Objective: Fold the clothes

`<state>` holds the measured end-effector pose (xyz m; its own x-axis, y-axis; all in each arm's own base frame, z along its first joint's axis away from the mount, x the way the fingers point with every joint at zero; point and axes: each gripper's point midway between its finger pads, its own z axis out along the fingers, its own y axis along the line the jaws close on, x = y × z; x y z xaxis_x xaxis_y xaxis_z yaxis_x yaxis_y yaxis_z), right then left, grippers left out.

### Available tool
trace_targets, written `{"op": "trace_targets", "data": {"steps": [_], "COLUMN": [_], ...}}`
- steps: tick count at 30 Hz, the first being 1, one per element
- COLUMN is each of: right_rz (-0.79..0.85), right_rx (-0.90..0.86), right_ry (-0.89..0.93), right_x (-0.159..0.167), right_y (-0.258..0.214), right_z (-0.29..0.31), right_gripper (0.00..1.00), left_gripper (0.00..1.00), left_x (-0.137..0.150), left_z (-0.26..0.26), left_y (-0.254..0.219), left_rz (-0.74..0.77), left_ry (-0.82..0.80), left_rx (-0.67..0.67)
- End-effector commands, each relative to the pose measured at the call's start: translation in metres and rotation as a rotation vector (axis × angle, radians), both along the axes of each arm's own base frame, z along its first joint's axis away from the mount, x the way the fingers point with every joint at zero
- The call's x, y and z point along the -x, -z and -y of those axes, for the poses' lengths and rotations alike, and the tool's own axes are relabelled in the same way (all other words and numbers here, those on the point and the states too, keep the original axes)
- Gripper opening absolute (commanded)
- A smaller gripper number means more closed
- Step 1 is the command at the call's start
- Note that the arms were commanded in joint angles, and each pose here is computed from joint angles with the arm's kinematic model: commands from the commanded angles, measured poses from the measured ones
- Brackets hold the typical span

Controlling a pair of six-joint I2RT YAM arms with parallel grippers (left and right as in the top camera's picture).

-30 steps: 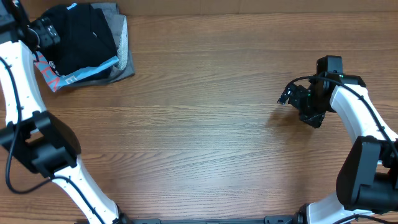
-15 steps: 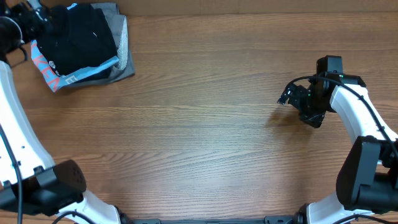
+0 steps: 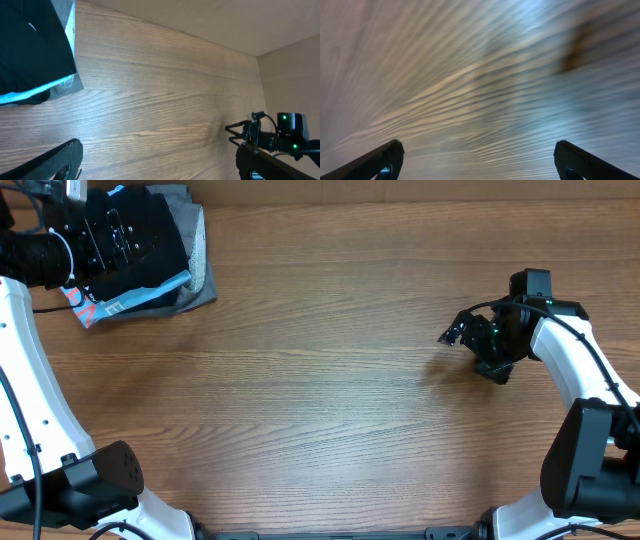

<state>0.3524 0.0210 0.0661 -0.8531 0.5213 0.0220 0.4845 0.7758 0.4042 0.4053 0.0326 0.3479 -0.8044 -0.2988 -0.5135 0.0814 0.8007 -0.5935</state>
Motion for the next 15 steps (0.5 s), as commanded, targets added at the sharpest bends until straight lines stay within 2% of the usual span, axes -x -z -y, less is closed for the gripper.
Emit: {"op": "trace_targets", "data": {"steps": [1,8,15], "right_rz": [0.118,0.278,0.471], "right_rx": [-0.211,-0.126,0.066], "right_ry": [-0.096,-0.119,-0.082], "right_x": [-0.009,0.007,0.076], "right_y": [-0.034,-0.098,-0.181], "right_z": [-0.033,-0.028,-0.014], "right_gripper": [1.0,1.0,1.0], "left_gripper": [1.0,1.0,1.0], "left_x": [0.009,0.011,0.013], "left_z": [0.006,-0.005,-0.02], "left_y": [-0.017,-0.007,0.004], "left_rz": [0.062,0.019,-0.03], "left_ry": [0.031,-0.011,-0.064], "left_rx": [-0.025,-0.086,-0.169]}}
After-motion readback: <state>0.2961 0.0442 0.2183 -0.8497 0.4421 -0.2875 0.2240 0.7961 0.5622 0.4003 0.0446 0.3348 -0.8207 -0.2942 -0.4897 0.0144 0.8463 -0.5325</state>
